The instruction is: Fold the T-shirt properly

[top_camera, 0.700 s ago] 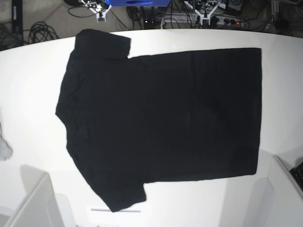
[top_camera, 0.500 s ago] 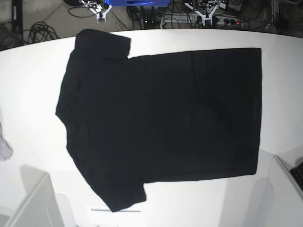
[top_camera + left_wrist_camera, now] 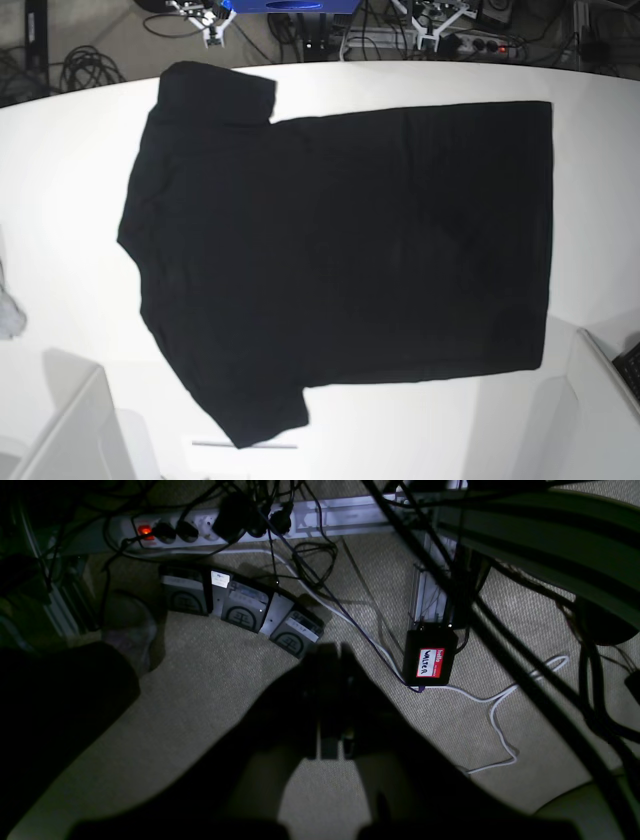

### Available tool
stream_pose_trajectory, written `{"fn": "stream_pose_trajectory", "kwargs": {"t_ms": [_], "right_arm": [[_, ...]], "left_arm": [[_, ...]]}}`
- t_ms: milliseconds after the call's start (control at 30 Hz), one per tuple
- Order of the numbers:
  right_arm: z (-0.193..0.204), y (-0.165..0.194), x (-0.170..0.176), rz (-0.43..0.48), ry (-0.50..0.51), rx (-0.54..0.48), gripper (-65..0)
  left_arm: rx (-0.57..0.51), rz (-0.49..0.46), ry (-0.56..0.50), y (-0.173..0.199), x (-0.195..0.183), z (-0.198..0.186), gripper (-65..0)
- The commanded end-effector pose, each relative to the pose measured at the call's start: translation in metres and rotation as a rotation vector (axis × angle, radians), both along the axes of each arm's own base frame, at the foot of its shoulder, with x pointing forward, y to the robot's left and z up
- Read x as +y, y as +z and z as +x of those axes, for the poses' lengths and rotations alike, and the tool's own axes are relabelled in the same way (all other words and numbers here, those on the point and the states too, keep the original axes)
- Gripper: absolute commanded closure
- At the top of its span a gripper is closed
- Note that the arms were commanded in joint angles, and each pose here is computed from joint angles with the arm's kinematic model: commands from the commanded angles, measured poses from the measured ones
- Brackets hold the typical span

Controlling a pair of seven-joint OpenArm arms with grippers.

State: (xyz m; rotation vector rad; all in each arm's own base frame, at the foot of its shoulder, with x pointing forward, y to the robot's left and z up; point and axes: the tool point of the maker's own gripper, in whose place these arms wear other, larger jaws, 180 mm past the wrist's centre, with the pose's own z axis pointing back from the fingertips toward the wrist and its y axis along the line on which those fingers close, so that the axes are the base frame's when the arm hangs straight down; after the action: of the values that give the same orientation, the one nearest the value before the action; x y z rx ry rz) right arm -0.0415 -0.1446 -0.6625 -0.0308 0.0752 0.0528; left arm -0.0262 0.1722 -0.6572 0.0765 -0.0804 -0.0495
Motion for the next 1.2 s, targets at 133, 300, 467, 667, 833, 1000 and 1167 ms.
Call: {"fn": "stream_pose_trajectory", "kwargs": {"t_ms": [133, 300, 467, 667, 833, 1000, 1167], "right_arm": [[0.001, 0.000, -0.012, -0.020, 0.007, 0.001, 0.0], [-0.001, 0.001, -0.016, -0.025, 0.008, 0.004, 0.0], [-0.004, 0.001, -0.016, -0.025, 0.008, 0.012, 0.0], [-0.013, 0.002, -0.019, -0.029, 0.009, 0.017, 0.0], [-0.016, 0.004, -0.019, -0.029, 0.008, -0.005, 0.0], [-0.026, 0.007, -0.020, -0.031, 0.003, -0.007, 0.0], [-0.041, 0.015, -0.027, -0.040, 0.009, -0.027, 0.0]], "left_arm": [[0.002, 0.008, -0.007, 0.001, 0.004, -0.004, 0.0], [0.000, 0.008, -0.009, 0.001, 0.004, -0.003, 0.0], [0.003, 0.008, -0.009, 0.001, 0.004, -0.005, 0.0], [0.019, 0.009, -0.011, 0.002, 0.004, -0.016, 0.0], [0.030, 0.009, -0.012, 0.003, 0.004, -0.025, 0.0], [-0.023, 0.023, -0.029, 0.011, 0.015, -0.024, 0.0], [-0.114, 0.040, -0.057, 0.031, 0.030, -0.016, 0.0]]}}
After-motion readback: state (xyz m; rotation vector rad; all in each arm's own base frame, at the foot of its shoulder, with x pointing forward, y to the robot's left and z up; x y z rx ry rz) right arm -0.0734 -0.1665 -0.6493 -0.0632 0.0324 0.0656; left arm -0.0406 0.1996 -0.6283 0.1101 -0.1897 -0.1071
